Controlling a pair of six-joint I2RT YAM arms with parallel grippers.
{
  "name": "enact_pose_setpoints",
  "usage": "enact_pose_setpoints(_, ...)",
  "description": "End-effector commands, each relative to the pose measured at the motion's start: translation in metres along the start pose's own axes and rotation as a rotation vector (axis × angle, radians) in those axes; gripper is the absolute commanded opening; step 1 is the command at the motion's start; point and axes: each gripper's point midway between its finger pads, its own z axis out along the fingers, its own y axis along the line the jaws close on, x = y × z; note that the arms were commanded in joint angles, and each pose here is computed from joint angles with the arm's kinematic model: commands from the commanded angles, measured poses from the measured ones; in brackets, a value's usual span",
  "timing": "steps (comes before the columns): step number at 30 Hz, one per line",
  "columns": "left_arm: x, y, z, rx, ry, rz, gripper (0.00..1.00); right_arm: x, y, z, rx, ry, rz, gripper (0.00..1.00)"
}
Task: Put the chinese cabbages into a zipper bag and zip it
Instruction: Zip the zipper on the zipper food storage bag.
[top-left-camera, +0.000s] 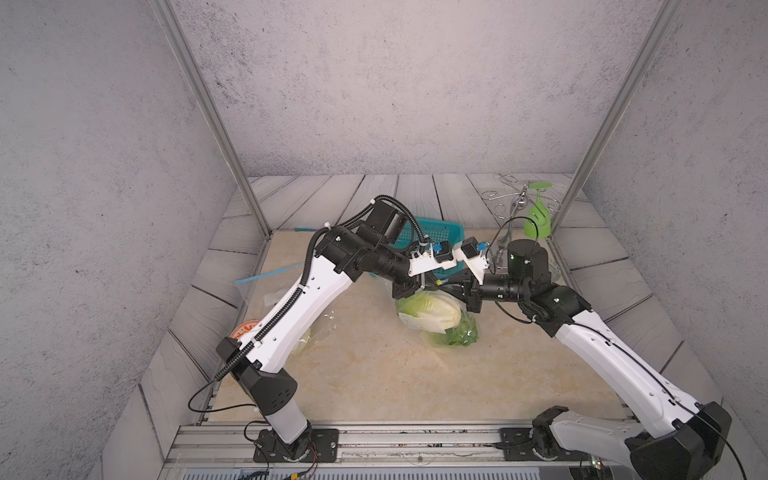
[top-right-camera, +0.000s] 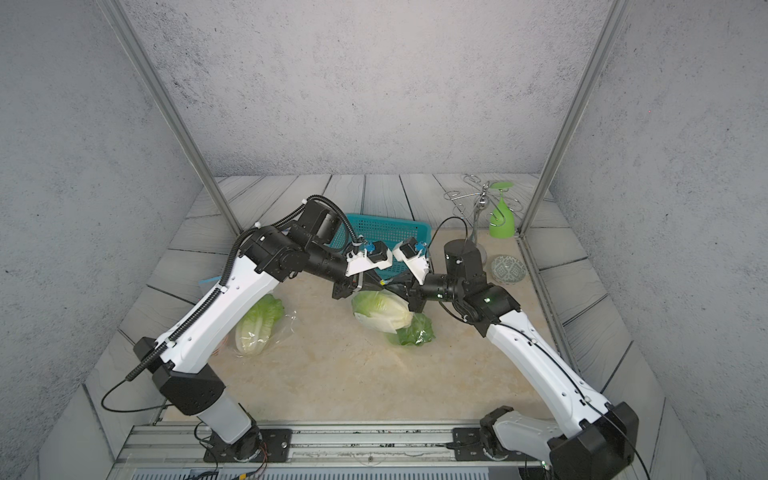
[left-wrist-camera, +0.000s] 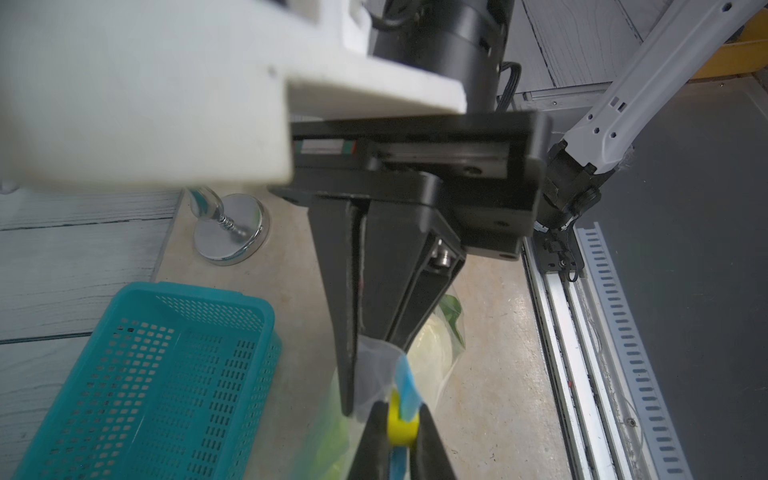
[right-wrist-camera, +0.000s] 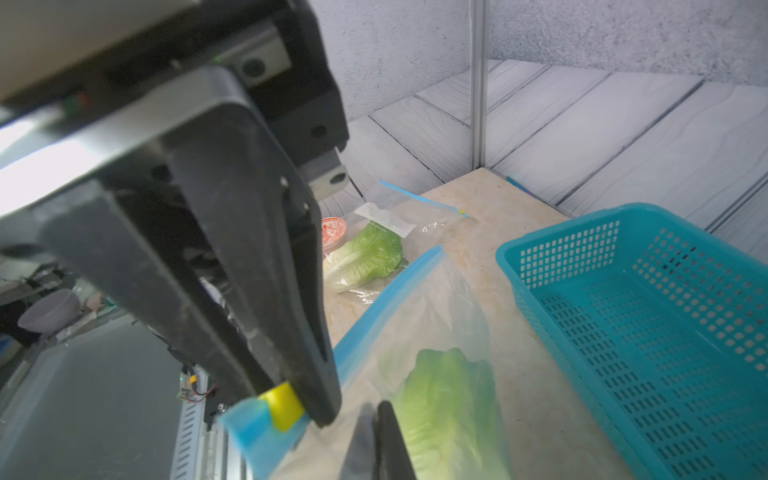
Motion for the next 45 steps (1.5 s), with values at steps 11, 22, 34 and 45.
enact_pose_setpoints(11, 0.011, -0.009, -0.029, -0.023, -0.148, -0.049, 0.47, -0.011, 0.03, -0.008, -0.133, -0.057, -0.048, 0.0)
enact_pose_setpoints(22, 0.009, 0.003, -0.014, -0.052, -0.215, 0.041, 0.48, -0.008, 0.038, -0.01, -0.183, -0.042, -0.034, 0.0)
enact_pose_setpoints(34, 0.028, -0.005, -0.004, -0.009, -0.204, -0.069, 0.0, -0.011, 0.032, -0.024, -0.053, -0.022, -0.065, 0.36)
enact_pose_setpoints(45, 0.033, -0.012, -0.003, 0.02, -0.189, -0.08, 0.0, -0.011, 0.028, -0.02, -0.063, 0.056, -0.053, 0.27)
